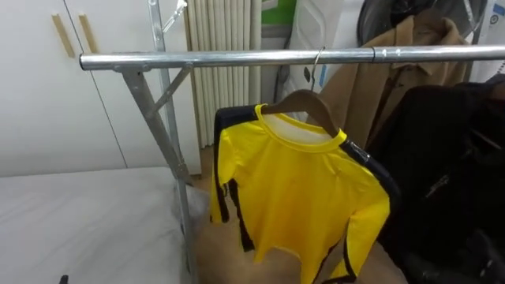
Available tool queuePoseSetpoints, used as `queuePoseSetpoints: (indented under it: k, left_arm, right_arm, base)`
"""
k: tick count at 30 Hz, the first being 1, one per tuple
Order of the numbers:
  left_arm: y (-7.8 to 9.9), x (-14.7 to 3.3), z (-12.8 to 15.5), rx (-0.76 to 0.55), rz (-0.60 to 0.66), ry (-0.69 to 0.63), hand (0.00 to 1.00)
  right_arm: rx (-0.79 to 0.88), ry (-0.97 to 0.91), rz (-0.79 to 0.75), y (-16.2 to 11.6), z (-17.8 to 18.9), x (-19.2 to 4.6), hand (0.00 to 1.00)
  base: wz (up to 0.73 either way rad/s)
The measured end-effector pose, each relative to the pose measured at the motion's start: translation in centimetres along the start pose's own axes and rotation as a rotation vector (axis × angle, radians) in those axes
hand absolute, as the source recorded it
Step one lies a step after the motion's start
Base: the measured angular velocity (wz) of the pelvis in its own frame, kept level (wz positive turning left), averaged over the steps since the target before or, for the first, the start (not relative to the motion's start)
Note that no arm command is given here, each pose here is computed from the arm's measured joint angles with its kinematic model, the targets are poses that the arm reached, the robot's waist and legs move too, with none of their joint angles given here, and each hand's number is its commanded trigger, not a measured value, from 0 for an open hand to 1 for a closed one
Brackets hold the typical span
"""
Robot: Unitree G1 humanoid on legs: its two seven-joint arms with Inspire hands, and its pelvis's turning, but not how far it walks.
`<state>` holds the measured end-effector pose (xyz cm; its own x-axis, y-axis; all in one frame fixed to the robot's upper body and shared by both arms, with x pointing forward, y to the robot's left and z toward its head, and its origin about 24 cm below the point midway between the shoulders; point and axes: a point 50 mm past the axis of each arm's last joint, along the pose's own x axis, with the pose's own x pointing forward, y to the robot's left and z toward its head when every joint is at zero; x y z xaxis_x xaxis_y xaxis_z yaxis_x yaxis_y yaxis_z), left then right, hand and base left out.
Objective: Hang clothes
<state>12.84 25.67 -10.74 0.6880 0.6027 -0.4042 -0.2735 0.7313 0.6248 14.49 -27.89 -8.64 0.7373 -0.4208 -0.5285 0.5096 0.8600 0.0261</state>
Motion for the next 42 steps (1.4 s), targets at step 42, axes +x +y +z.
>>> queuePoseSetpoints:
  k: [42]
  left_arm:
    - [-2.2, -2.3, -6.7, 0.194, -0.442, 0.393, 0.00]
  right_arm:
    - [-0.419, 0.780, 0.122, -3.0, -12.6, -5.2, 0.00]
  base:
    - [-0.02]
